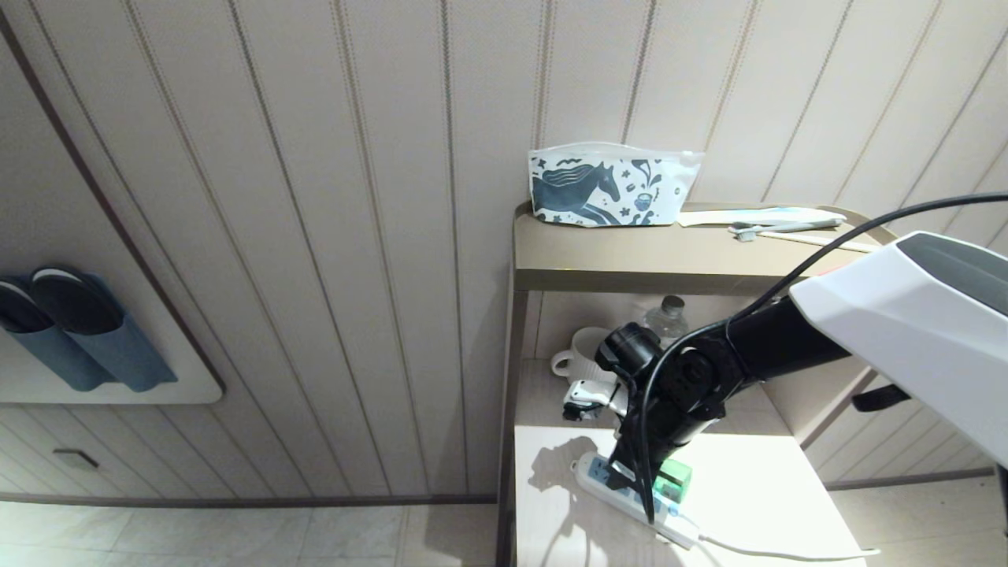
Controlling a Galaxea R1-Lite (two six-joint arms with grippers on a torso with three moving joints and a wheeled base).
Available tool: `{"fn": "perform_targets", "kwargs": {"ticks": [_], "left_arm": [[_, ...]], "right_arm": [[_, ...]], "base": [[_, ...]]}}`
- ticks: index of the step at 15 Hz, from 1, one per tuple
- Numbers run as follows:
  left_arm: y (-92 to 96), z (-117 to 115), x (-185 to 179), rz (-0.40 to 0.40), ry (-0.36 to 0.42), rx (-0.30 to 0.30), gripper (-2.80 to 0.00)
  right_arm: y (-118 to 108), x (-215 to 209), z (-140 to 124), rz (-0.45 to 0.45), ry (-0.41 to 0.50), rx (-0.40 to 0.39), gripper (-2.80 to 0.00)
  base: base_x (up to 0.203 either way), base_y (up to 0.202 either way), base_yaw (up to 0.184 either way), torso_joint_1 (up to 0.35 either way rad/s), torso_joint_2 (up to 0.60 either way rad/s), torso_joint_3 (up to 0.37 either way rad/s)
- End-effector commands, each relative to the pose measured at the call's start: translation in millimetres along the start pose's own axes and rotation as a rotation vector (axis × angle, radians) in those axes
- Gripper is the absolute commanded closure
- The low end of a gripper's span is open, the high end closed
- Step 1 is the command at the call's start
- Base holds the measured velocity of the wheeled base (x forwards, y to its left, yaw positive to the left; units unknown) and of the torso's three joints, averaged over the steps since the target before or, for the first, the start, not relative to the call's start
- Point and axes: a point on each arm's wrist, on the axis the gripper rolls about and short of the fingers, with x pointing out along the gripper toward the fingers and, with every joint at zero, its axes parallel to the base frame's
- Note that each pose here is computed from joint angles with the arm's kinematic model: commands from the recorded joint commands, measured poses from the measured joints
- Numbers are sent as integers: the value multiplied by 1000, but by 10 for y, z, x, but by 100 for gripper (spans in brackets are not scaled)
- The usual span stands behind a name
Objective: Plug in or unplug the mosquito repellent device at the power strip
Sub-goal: Insert the plug into the socket
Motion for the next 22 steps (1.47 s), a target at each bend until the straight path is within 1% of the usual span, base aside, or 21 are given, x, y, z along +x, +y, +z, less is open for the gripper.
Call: {"fn": "perform_targets", "kwargs": {"ticks": [1,5,7,13,16,22], "left_arm": [[0,4,0,-1,0,0,0],[0,-2,2,-1,2,0,0],[0,-2,2,0,2,0,0],[0,-2,2,-1,2,0,0],[0,-2,2,-1,2,0,0],[0,2,1,-1,1,0,0]], "right_arm": [[-9,61,8,4,10,-3,0],[-23,76,22,3,6,-18,0],[-59,80,5,0,8,-13,0],[-52,130,6,11,11,-13,0],[-52,107,36,-1,-16,-18,0],[-59,142,32,1,-12,-24,0]], "base": [[0,0,0,0,0,0],[0,0,0,0,0,0],[0,0,0,0,0,0],[0,0,0,0,0,0],[0,0,0,0,0,0],[0,0,0,0,0,0]]}}
